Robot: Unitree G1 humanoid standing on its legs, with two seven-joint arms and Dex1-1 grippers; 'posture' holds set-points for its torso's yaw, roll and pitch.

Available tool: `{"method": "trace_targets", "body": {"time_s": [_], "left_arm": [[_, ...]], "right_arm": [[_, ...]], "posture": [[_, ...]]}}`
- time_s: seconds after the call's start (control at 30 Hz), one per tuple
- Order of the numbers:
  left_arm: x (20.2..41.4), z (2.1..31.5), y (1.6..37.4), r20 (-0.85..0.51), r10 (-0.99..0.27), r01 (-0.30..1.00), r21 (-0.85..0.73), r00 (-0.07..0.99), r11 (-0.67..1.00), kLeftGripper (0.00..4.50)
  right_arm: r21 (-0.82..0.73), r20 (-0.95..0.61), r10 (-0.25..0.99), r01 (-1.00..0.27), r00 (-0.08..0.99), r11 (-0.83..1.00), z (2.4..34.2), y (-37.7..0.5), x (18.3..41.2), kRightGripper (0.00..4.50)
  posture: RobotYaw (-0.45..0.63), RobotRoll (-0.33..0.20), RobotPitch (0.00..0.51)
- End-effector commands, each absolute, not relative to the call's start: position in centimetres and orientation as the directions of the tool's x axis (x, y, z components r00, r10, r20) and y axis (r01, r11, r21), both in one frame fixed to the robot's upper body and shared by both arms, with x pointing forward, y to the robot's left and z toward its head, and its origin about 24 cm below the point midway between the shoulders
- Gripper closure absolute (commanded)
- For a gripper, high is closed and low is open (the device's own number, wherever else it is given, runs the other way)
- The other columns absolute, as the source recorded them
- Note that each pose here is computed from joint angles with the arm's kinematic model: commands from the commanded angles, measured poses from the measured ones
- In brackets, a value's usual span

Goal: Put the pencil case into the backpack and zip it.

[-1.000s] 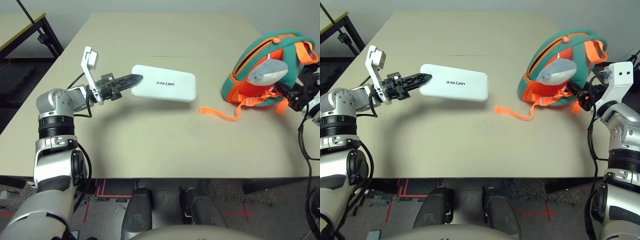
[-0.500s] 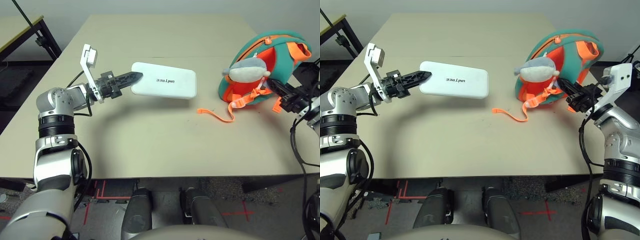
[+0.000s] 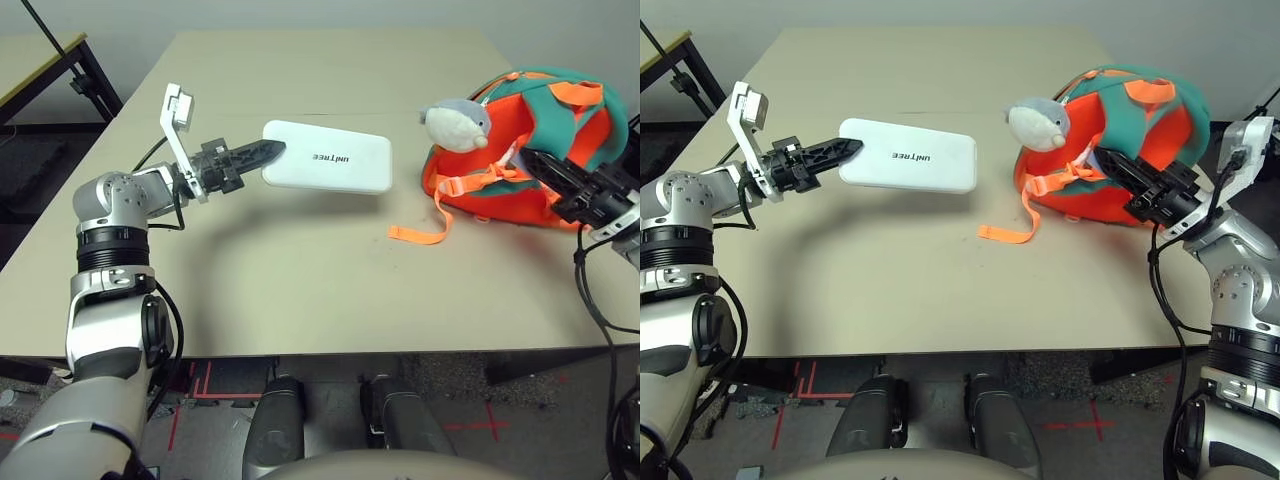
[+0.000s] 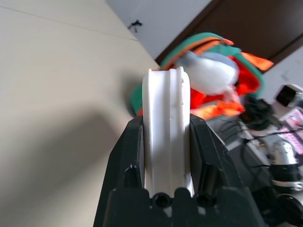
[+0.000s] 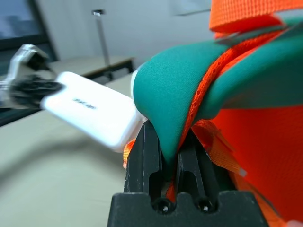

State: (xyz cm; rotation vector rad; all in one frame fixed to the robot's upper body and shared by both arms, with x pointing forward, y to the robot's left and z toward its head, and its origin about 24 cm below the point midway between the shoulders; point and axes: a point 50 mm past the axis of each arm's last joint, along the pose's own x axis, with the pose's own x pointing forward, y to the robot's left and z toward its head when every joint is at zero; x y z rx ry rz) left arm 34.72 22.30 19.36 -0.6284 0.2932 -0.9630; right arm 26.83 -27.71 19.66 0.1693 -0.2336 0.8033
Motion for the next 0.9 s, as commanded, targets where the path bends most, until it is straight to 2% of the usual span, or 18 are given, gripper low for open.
{"method": "trace_targets", "body": {"time_s": [0.03,0.23,0.37,0.5,0.6,0.77,0.9], "left_arm": [[34.8,20.7,23.5,0.071,-0.817,0.689,-0.582,0.572,0.432,3.28],[34.6,22.3,25.6,0.091,-0.791,0.688,-0.559,0.605,0.463,3.3],[34.4,23.5,25.7,0.09,-0.809,0.718,-0.525,0.581,0.457,3.3],[34.1,24.9,24.6,0.075,-0.861,0.781,-0.468,0.502,0.414,3.3],[33.8,25.6,24.1,0.072,-0.885,0.811,-0.441,0.46,0.386,3.3],[32.4,29.7,21.2,-0.002,-0.947,0.925,-0.213,0.321,0.314,3.3],[32.0,31.5,19.5,-0.067,-0.955,0.954,-0.065,0.287,0.292,3.3]], "right_arm": [[-0.045,0.35,0.768,-0.809,0.537,0.586,22.4,-26.6,25.5,4.48],[-0.058,0.357,0.818,-0.864,0.45,0.501,23.1,-25.7,24.2,4.48],[-0.003,0.324,0.862,-0.911,0.39,0.413,22.5,-25.5,22.8,4.48],[0.105,0.221,0.883,-0.91,0.415,0.401,19.9,-25.9,22.3,4.48],[0.135,0.198,0.88,-0.901,0.432,0.412,19.1,-26.2,22.2,4.48],[0.167,0.173,0.874,-0.888,0.454,0.428,18.3,-26.2,22.0,4.48],[0.179,0.176,0.872,-0.886,0.457,0.428,18.1,-26.0,22.0,4.48]], "posture": [[0.13,0.0,0.066],[0.13,0.0,0.068],[0.13,0.0,0.072],[0.13,0.0,0.074],[0.13,0.0,0.074],[0.12,0.0,0.07],[0.12,0.0,0.068]]}}
